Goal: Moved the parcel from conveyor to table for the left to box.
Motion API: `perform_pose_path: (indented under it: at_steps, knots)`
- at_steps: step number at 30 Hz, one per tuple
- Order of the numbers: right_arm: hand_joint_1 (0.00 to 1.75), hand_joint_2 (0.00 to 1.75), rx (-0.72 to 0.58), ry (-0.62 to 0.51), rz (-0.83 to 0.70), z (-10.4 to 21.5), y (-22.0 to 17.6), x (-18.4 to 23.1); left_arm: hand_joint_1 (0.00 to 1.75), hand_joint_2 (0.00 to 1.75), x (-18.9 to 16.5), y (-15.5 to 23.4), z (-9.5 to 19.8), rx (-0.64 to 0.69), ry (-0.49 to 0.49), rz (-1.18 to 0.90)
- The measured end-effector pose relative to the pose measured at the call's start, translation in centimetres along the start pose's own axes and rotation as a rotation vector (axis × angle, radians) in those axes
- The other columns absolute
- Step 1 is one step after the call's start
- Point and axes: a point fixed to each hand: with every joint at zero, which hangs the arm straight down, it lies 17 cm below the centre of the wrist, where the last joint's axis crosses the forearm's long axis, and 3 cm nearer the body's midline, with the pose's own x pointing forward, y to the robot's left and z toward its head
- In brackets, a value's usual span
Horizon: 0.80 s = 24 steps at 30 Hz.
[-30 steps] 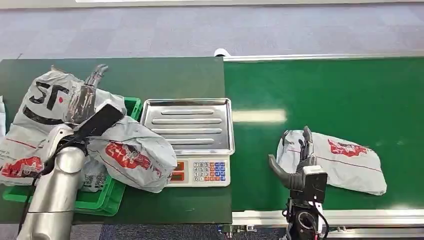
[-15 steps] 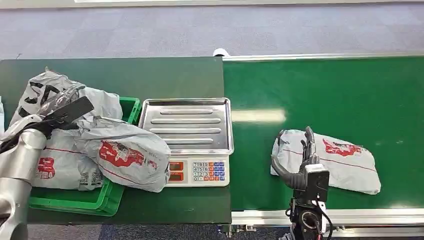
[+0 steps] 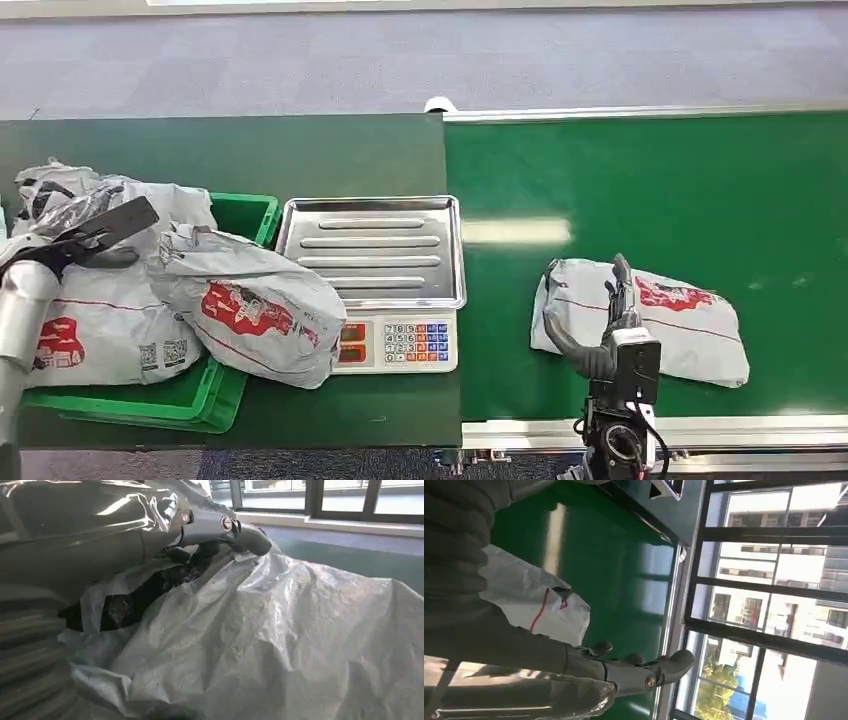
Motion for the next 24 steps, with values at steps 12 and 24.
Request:
perform_pose_path:
  at_steps: [12,24]
  knots:
    - [0.0,1.75,0.118,0.005,0.055,0.4,2.8,0.1,0.0,1.75,16.1,6.0,6.1,0.391,-0.585,0.415]
    - [0.0,1.75,0.337,-0.266,0.114,-4.0,11.5,9.5,0.0,1.75,27.7,6.1,19.7,0.612,-1.02,1.031]
